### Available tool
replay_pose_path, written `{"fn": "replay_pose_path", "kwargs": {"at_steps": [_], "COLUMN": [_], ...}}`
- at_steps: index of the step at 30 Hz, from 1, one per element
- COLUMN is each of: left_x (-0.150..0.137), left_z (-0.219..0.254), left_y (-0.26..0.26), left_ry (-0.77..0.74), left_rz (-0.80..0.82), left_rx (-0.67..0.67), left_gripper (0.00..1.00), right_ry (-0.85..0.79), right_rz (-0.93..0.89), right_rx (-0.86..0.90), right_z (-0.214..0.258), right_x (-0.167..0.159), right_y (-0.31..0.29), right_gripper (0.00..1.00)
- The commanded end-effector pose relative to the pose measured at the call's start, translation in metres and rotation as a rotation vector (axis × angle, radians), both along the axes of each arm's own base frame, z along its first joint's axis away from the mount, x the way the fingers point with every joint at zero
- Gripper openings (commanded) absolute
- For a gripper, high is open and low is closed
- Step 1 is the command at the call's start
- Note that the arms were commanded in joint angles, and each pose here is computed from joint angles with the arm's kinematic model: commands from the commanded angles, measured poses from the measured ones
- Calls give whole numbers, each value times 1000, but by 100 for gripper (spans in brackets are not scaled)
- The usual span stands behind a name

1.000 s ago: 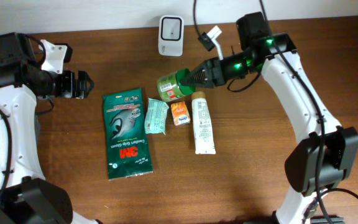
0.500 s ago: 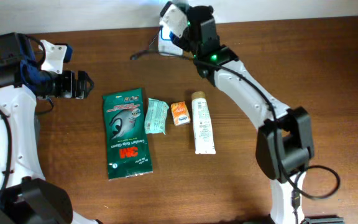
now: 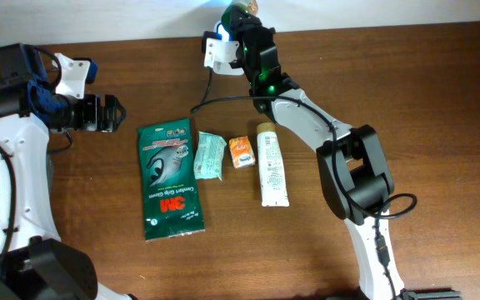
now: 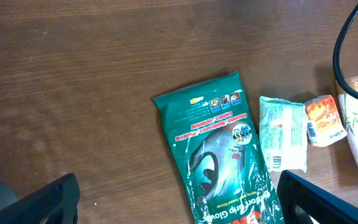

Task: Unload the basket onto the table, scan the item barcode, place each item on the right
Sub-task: 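Carry the green jar to the white scanner and hold it there, then move the jar right and set it down near the right edge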

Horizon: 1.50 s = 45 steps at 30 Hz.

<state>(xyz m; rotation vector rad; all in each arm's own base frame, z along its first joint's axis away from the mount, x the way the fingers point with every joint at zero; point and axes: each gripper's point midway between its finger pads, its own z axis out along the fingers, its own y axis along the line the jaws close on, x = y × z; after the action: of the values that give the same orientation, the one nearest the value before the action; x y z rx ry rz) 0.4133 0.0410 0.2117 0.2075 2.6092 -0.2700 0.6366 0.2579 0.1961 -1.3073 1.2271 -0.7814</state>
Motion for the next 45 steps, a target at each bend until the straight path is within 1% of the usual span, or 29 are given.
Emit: {"fn": "replay_pose_path", "kwargs": {"at_steps": [1,3,4,6,8,9,10,11,13,15,17,19,21,22,24,25,28,29,31,32,34,36,37,38,39,40,41,43,45], "left_x": [1,1,1,1,1,1,1,1,1,1,1,1,1,1,1,1,1,1,1,1,1,1,1,1,1,1,1,1,1], "left_z": [11,11,11,11,11,11,11,11,11,11,11,11,11,11,11,11,11,11,11,11,11,11,11,11,11,11,11,11,11], "left_y": [1,1,1,1,1,1,1,1,1,1,1,1,1,1,1,1,1,1,1,1,1,1,1,1,1,1,1,1,1], "left_ry": [-34,-34,-34,-34,-34,-34,-34,-34,-34,-34,-34,-34,-34,-34,-34,-34,-34,-34,-34,-34,-34,-34,-34,-34,-35,-34,-34,-34,-34], "left_rz": [-12,-12,-12,-12,-12,-12,-12,-12,-12,-12,-12,-12,-12,-12,-12,-12,-12,-12,-12,-12,-12,-12,-12,-12,-12,-12,-12,-12,-12], "left_rx": [11,11,11,11,11,11,11,11,11,11,11,11,11,11,11,11,11,11,11,11,11,11,11,11,11,11,11,11,11], "left_gripper": [99,99,99,99,99,99,99,99,99,99,99,99,99,99,99,99,99,99,99,99,99,99,99,99,99,99,99,99,99], "right_ry": [-25,-30,-38,-45,32,99,140,168,299,382,473,631,816,881,952,976,1076,1098,1103,1098,1068,973,939,901,911,1011,1131,1269,1424], "right_rz": [-101,-213,-297,-447,-555,-627,-657,-667,-689,-708,-705,-697,-770,-805,-885,-889,-788,-769,-767,-764,-751,-717,-722,-744,-726,-616,-489,-400,-358], "right_rx": [178,307,396,543,634,715,759,777,878,960,1010,1021,1005,999,986,972,896,872,864,866,872,919,972,1096,1179,1300,1345,1383,1415], "right_z": [34,48,55,55,34,15,5,-1,-16,-11,-7,-13,-39,-49,-71,-78,-108,-114,-117,-114,-98,-44,-23,10,28,53,69,75,69], "right_x": [4,8,10,15,17,16,15,14,6,-6,-18,-41,-74,-87,-106,-112,-128,-133,-135,-135,-134,-131,-132,-135,-141,-158,-177,-196,-213], "right_y": [-15,-42,-64,-106,-141,-163,-173,-176,-188,-200,-205,-212,-229,-236,-257,-264,-267,-265,-265,-265,-265,-265,-265,-263,-255,-228,-202,-181,-164], "right_gripper": [59,59,59,59,59,59,59,59,59,59,59,59,59,59,59,58,58,59,91,98,98,98,98,98,98,98,98,98,98]}}
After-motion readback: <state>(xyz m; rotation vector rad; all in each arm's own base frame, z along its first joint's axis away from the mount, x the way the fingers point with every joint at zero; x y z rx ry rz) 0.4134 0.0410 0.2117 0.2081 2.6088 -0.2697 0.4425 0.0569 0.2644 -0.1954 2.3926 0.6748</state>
